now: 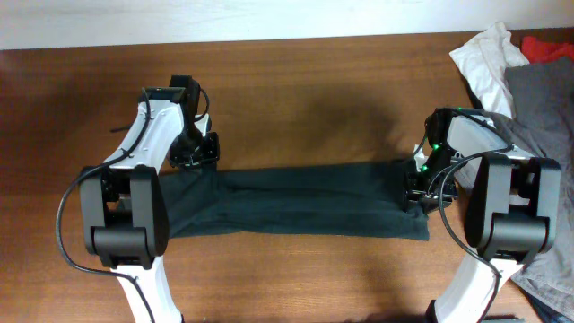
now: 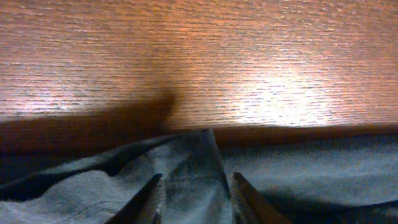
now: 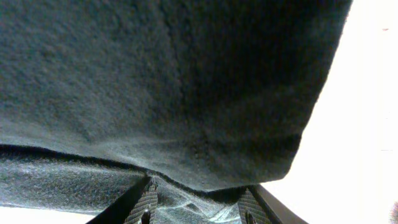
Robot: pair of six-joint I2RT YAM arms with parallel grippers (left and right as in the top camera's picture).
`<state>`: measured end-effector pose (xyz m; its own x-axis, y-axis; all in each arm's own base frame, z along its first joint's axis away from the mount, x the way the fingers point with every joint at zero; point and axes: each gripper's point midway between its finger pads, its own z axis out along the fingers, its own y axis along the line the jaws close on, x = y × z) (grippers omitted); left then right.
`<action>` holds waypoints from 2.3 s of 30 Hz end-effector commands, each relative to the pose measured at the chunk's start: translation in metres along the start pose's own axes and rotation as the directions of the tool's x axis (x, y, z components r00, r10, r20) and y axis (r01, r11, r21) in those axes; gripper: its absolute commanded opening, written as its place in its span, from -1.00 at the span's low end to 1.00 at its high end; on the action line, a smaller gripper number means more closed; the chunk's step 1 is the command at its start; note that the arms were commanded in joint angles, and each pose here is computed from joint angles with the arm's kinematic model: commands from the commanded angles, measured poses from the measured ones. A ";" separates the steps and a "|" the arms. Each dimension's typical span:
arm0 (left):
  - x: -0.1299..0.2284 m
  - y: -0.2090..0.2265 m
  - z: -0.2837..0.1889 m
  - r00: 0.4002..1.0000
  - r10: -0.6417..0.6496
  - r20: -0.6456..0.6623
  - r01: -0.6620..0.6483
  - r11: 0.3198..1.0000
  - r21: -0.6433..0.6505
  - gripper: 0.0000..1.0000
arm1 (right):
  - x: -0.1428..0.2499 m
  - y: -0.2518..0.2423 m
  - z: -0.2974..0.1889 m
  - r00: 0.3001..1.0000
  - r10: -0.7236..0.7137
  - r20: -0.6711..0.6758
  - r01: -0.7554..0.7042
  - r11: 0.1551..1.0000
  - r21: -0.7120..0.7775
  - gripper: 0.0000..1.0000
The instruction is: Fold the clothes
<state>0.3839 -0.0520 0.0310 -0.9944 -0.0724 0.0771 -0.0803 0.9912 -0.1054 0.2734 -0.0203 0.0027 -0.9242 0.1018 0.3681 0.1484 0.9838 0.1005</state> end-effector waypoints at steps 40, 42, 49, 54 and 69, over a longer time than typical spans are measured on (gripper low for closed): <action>0.000 -0.007 -0.002 1.000 0.018 -0.012 -0.018 1.000 -0.024 -0.94 | 0.004 0.002 0.001 1.000 0.001 -0.003 -0.001 1.000 -0.001 -0.05; -0.001 -0.013 -0.017 0.999 0.032 -0.008 -0.032 0.999 -0.014 -0.95 | 0.004 0.002 0.001 1.000 0.001 -0.002 -0.001 1.000 -0.001 -0.05; 0.003 -0.068 -0.065 0.962 0.267 0.060 -0.270 0.961 0.056 -0.95 | 0.003 0.002 0.001 1.000 0.001 0.002 -0.001 1.000 -0.001 -0.05; 0.028 -0.104 -0.061 0.895 0.446 0.022 -0.447 0.893 0.049 -0.95 | 0.003 0.002 0.001 1.000 0.001 0.001 -0.001 1.000 -0.001 -0.05; 0.109 -0.101 -0.016 0.810 0.521 -0.269 -0.528 0.848 0.050 -0.95 | 0.003 0.002 0.001 1.000 0.001 0.001 -0.001 1.000 -0.001 -0.05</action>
<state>0.2987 -0.1627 0.0653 -0.8488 0.4669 0.2481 0.4373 0.8837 -0.1667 0.2734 -0.0203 0.0027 -0.9243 0.1010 0.3680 0.1478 0.9838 0.1012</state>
